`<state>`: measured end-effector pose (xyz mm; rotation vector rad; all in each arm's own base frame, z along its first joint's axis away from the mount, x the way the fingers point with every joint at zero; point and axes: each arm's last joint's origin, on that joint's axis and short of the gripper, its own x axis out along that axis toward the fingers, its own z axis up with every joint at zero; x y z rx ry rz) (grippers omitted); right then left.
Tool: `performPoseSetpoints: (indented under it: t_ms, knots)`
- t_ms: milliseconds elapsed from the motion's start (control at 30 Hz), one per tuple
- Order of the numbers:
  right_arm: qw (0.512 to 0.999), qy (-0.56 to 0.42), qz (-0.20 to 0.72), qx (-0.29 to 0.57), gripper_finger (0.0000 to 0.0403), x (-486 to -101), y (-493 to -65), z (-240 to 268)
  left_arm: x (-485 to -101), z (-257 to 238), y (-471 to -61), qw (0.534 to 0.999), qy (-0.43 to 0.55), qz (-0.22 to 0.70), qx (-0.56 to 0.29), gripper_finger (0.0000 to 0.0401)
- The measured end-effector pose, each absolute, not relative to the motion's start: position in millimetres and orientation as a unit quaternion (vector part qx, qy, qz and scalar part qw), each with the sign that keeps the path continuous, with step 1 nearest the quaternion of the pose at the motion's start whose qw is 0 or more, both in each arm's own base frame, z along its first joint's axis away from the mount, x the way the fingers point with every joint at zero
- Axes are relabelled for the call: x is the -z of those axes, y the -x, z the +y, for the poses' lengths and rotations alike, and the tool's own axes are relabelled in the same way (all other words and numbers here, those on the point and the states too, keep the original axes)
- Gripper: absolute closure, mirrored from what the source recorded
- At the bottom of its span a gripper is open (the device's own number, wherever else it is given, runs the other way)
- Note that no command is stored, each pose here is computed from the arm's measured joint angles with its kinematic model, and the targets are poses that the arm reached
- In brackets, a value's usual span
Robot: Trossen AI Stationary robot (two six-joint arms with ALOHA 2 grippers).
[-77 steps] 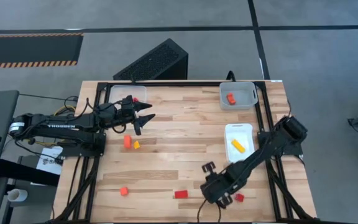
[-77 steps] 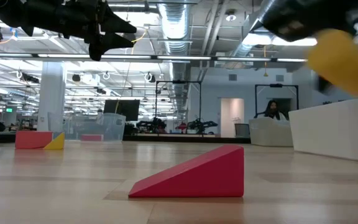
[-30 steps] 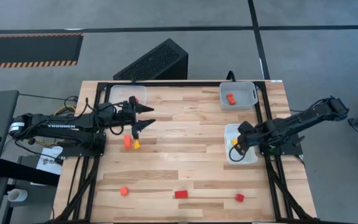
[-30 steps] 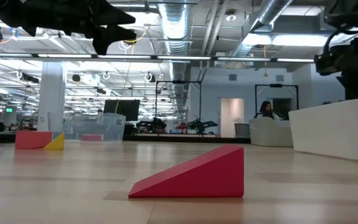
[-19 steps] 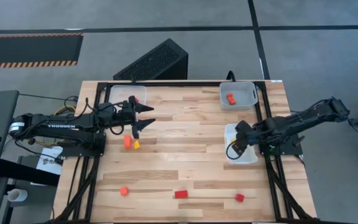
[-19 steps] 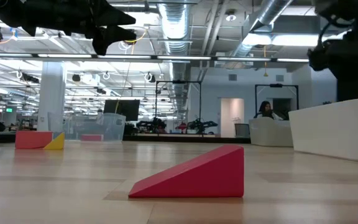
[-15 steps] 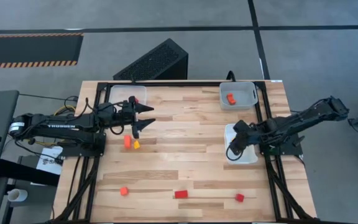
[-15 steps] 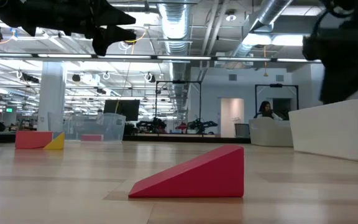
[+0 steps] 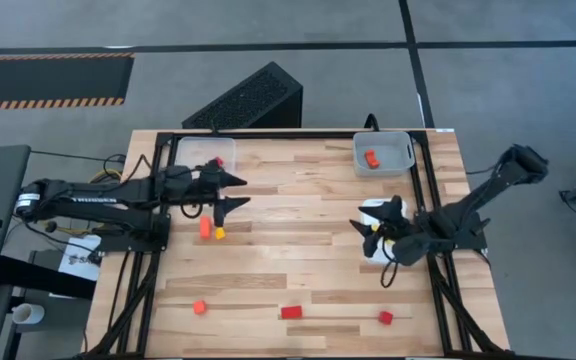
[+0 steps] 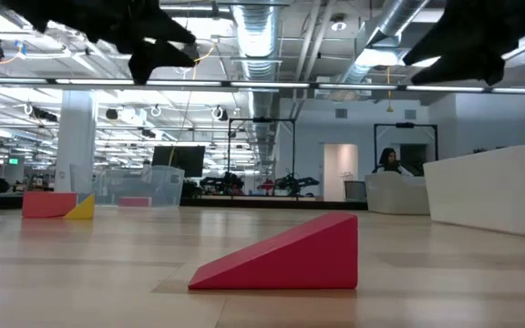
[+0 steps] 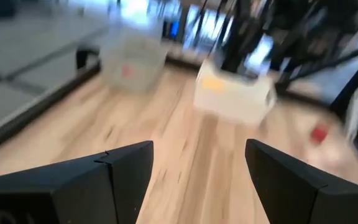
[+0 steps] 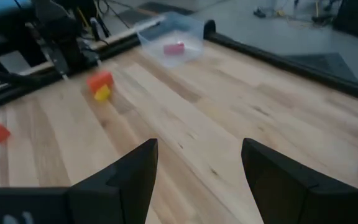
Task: Sort & place blocks by color
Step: Put the top orange block into the gray bin
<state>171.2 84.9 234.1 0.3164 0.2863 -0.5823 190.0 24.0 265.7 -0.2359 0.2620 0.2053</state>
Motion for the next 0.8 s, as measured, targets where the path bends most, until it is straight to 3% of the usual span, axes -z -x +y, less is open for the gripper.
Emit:
performPoseSetpoints:
  t_ms: [200, 400, 567, 800]
  knots:
    - [0.944, -0.146, 0.118, 0.271, 0.0150, -237.0, -169.7, 95.9, -270.3, 21.1, -189.9, 0.941, 0.091, 0.297, -0.135, 0.0159]
    - [0.948, -0.139, 0.120, 0.259, 0.0150, -234.0, -170.0, 103.1, -220.5, 14.6, -182.9, 0.874, 0.114, 0.446, -0.153, 0.0159]
    - [0.949, -0.142, 0.121, 0.253, 0.0150, -232.9, -171.0, 106.1, -186.5, 8.8, -174.1, 0.857, 0.137, 0.472, -0.154, 0.0159]
    - [0.950, -0.147, 0.122, 0.248, 0.0150, -233.7, -170.8, 106.0, -179.0, 2.6, -167.7, 0.840, 0.147, 0.500, -0.149, 0.0159]
